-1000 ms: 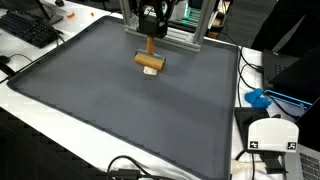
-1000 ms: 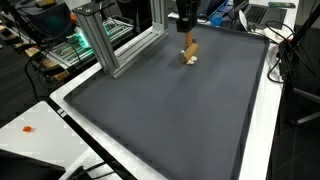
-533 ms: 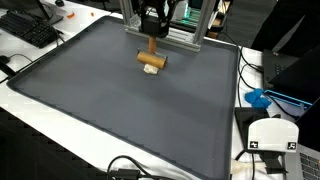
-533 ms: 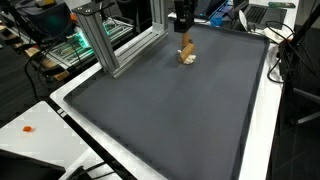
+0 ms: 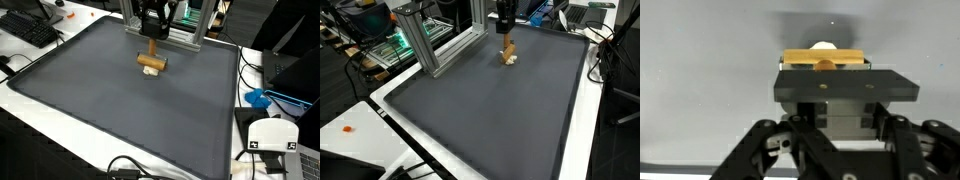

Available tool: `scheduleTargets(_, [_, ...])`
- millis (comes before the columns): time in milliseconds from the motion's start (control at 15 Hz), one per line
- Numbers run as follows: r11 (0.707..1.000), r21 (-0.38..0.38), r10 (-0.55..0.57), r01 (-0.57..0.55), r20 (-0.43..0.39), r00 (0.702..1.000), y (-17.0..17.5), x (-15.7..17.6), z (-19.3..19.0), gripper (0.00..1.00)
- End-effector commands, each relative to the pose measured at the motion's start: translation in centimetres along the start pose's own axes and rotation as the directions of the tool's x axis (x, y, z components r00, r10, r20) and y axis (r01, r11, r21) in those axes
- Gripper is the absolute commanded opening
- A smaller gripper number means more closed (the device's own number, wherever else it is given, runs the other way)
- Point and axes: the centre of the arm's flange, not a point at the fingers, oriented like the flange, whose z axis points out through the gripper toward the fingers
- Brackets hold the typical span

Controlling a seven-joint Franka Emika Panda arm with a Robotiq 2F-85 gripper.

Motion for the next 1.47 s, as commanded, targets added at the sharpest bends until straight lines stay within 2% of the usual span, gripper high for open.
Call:
scheduleTargets(0, [1.0,-0.021,-0.002,0.001,-0.033,0.999,-0.5,0.7,2.0,0.35])
scheduleTargets(267, [0.998,-0.045,0.036,-0.039,-0.062,0.997,-0.6,1.2,2.7,0.35])
scheduleTargets(533, [0.991,-0.056,0.118,-0.12,-0.05,0.992,-0.6,1.6,3.1,0.35])
scheduleTargets(1000, [0.963,-0.052,0.267,-0.264,0.051,0.962,-0.4,1.5,2.6,0.35])
scheduleTargets(1400, [0.947,-0.035,0.321,-0.32,0.165,0.933,-0.6,0.9,2.8,0.35])
